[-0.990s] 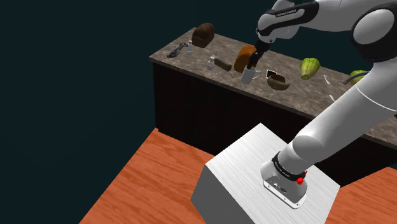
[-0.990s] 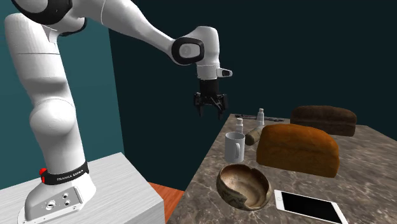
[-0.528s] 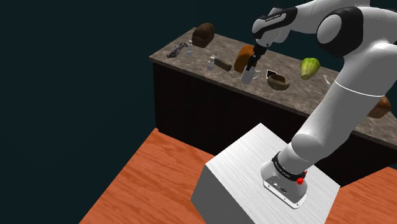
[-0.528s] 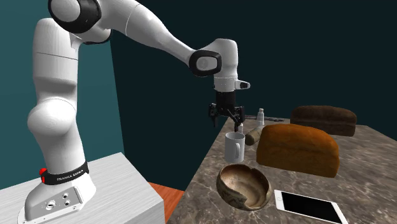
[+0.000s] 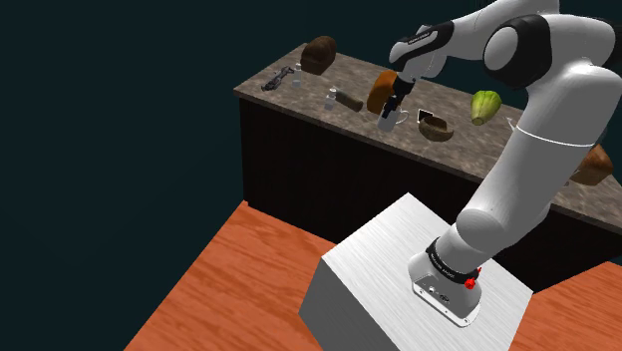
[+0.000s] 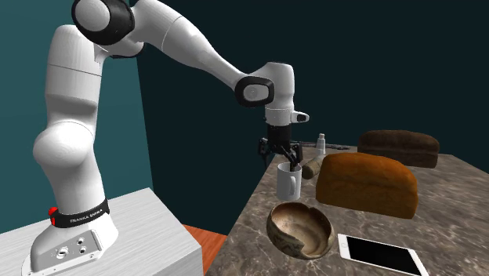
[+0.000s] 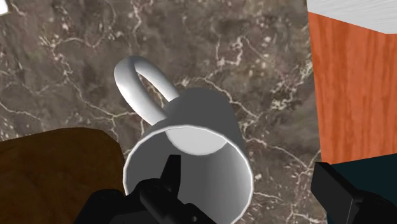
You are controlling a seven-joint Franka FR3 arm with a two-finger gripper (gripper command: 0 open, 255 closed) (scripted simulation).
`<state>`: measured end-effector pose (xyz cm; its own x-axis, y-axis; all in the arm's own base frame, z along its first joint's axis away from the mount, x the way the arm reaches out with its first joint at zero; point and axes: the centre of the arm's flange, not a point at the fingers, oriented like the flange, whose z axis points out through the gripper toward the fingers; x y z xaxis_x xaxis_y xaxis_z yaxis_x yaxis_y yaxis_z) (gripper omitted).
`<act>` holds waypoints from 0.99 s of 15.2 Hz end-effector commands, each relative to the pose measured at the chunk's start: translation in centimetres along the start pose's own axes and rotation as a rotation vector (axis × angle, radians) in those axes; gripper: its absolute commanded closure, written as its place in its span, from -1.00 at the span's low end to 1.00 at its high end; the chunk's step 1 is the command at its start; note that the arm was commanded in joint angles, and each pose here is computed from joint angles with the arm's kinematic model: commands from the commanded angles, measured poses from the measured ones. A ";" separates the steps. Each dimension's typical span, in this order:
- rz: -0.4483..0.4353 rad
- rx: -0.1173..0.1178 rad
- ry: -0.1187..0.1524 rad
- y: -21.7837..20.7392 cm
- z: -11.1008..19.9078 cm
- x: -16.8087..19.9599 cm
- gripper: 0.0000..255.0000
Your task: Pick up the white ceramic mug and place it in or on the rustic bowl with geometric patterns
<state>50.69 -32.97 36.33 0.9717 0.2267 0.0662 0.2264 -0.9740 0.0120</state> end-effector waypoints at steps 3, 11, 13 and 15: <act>0.000 0.000 0.000 0.0 0.2 0.0 -1.00; 0.000 0.000 0.000 0.0 0.2 0.0 1.00; 0.000 0.000 0.000 0.0 0.2 0.0 1.00; 0.000 0.000 0.000 0.0 0.2 0.0 1.00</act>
<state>50.71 -32.99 36.14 0.9717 0.2266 0.0665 0.2263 -0.9740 0.0122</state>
